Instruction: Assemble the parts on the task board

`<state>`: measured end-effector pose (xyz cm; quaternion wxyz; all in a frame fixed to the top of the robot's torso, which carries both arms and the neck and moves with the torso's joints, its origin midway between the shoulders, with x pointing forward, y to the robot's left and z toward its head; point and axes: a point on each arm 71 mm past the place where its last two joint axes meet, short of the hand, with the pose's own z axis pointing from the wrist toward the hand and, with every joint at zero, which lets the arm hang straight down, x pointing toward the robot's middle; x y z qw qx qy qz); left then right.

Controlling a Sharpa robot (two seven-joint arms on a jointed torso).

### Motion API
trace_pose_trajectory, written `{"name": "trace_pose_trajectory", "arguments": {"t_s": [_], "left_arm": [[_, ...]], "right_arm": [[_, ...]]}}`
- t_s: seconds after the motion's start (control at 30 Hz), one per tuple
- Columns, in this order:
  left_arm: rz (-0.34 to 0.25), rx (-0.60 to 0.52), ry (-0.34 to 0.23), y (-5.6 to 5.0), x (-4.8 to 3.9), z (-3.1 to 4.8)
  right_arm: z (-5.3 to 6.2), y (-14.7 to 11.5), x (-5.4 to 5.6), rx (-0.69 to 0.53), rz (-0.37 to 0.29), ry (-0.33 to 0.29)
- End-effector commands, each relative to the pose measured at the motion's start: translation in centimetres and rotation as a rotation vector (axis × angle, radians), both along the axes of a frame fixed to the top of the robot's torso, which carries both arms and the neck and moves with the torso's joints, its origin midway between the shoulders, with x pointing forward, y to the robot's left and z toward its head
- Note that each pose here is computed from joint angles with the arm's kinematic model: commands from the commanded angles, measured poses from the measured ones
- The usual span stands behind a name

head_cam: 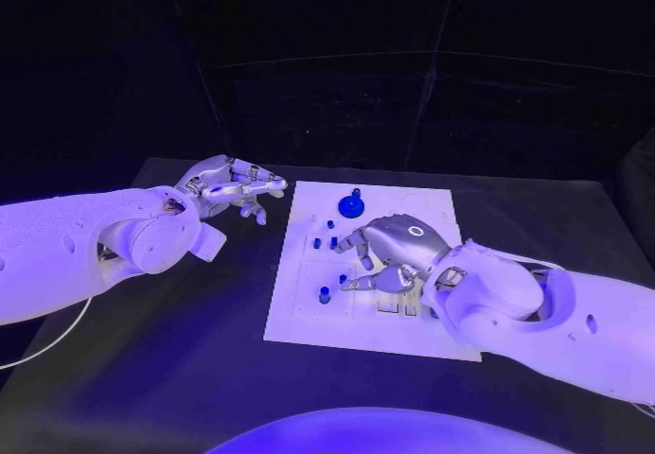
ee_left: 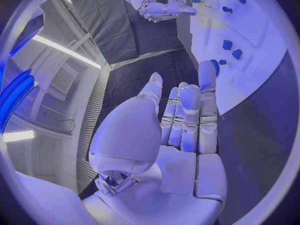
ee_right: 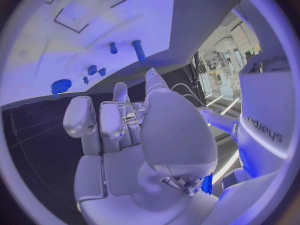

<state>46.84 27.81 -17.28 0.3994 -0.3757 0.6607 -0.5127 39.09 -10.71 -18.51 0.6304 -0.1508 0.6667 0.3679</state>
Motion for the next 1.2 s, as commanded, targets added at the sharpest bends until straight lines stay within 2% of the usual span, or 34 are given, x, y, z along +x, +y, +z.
{"name": "trace_pose_trajectory", "arguments": {"t_s": [0.03, 0.17, 0.27, 0.47, 0.63, 0.83, 1.2], "left_arm": [[-0.018, -0.021, -0.028, -0.3, 0.15, 0.30], [-0.025, -0.027, -0.029, -0.6, 0.28, 0.27], [-0.028, -0.038, -0.031, -1.0, 0.31, 0.30], [-0.035, -0.065, -0.050, -1.5, 0.20, 0.51], [-0.024, -0.096, -0.061, -1.5, 0.17, 0.68], [-0.019, -0.108, -0.064, -1.5, 0.20, 0.71], [-0.018, -0.109, -0.056, -1.4, 0.24, 0.65]], "right_arm": [[0.6, -2.5, 0.5, 0.254, -0.090, 0.223], [0.1, -6.2, 1.0, 0.218, -0.186, 0.356], [-0.3, -8.6, 1.1, 0.148, -0.259, 0.397], [-0.8, -12.1, 0.9, 0.006, -0.406, 0.386], [-1.2, -13.5, 0.5, -0.095, -0.486, 0.354], [-2.4, -13.7, -0.2, -0.200, -0.508, 0.344], [-4.0, -12.7, -0.8, -0.277, -0.474, 0.346]]}}
